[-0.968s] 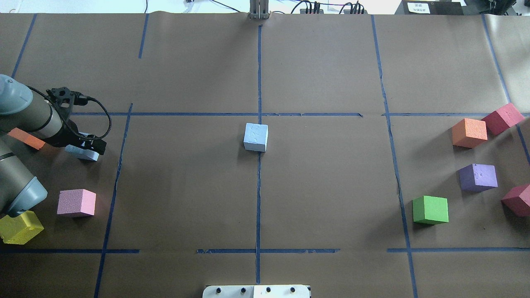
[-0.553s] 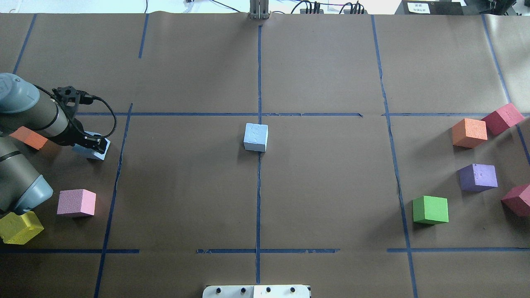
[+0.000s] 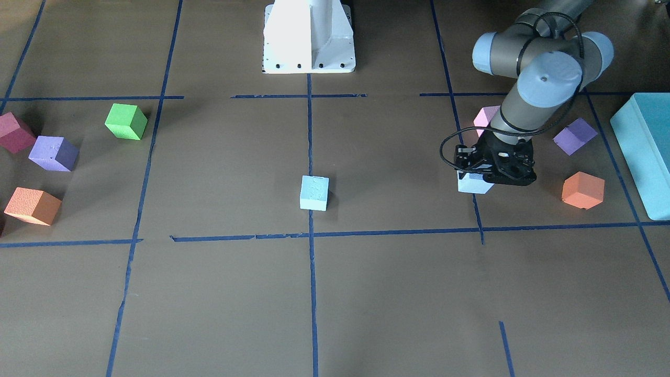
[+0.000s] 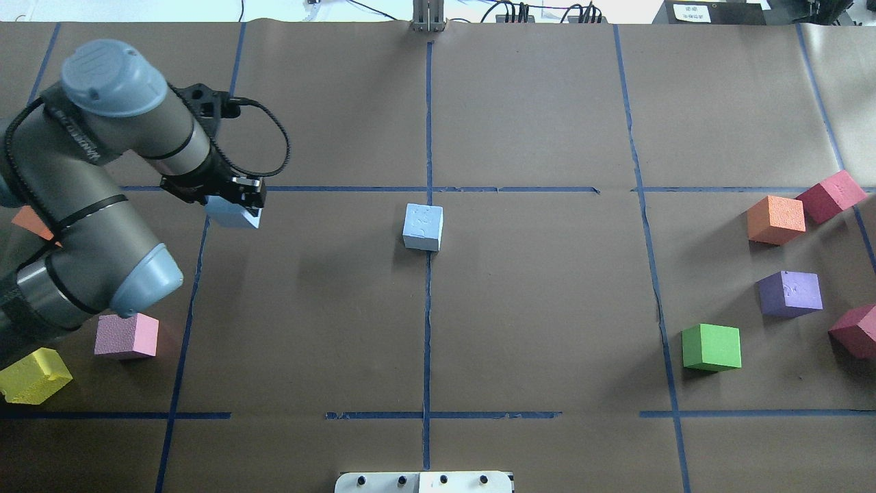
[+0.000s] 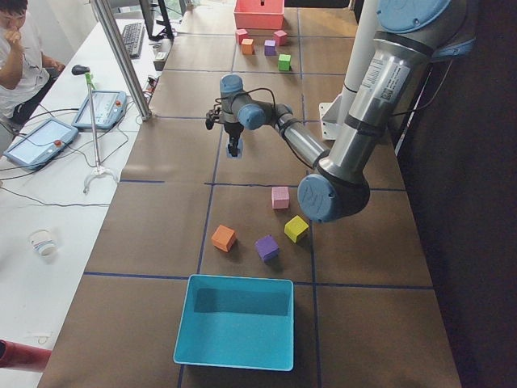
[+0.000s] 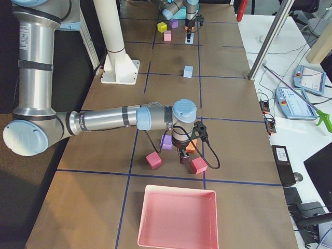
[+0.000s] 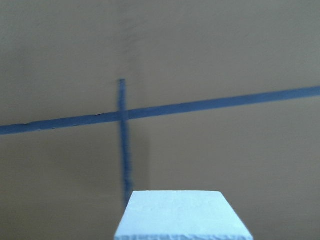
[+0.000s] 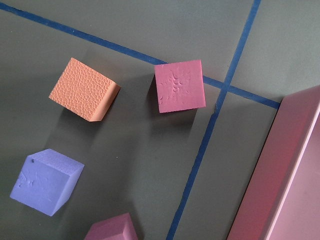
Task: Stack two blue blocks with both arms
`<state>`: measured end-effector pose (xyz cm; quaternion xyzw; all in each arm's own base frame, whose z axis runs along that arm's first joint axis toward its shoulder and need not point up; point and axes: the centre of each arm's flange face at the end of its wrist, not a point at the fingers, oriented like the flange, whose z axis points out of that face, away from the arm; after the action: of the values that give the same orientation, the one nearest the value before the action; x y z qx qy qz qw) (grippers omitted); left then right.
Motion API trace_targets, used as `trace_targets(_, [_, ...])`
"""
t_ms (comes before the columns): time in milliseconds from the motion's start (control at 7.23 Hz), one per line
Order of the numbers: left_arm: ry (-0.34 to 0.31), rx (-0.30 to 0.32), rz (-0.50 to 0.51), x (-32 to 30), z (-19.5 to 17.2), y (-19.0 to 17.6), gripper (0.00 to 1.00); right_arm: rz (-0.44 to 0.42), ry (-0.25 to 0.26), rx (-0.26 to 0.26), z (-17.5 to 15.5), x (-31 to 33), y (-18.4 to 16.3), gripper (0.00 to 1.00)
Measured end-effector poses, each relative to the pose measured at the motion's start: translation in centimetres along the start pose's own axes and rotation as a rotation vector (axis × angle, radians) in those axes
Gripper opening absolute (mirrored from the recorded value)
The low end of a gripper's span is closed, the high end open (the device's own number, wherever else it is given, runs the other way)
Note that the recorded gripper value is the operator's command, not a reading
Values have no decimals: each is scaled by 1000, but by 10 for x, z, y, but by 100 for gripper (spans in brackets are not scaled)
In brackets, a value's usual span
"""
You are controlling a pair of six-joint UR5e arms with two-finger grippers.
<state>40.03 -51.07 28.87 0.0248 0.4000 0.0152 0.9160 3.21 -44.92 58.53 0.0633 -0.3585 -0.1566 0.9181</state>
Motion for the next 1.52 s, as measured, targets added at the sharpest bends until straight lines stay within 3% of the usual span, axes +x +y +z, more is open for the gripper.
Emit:
trace_targets(138, [31,-1,-34,64,-9,1,10,1,-1,0,0,0,0,100])
trace_targets(415, [27,38,-20,173,-2,3,12,0,-3,2,-1,-1,-1,100])
trace_targets(830, [-3,48,50,237,23,-7,16,0,-4,4,-1,-1,-2,100])
trace_targets(968, [-5,44,58,241,29,-7,29,0,-4,4,-1,-1,-2,100])
trace_targets(1245, [-14,37,59,241,36,-8,100,-1,-4,5,-2,-1,-3,100])
trace_targets(1521, [-13,36,53,242,36,-8,100,-1,-4,5,-2,-1,-3,100])
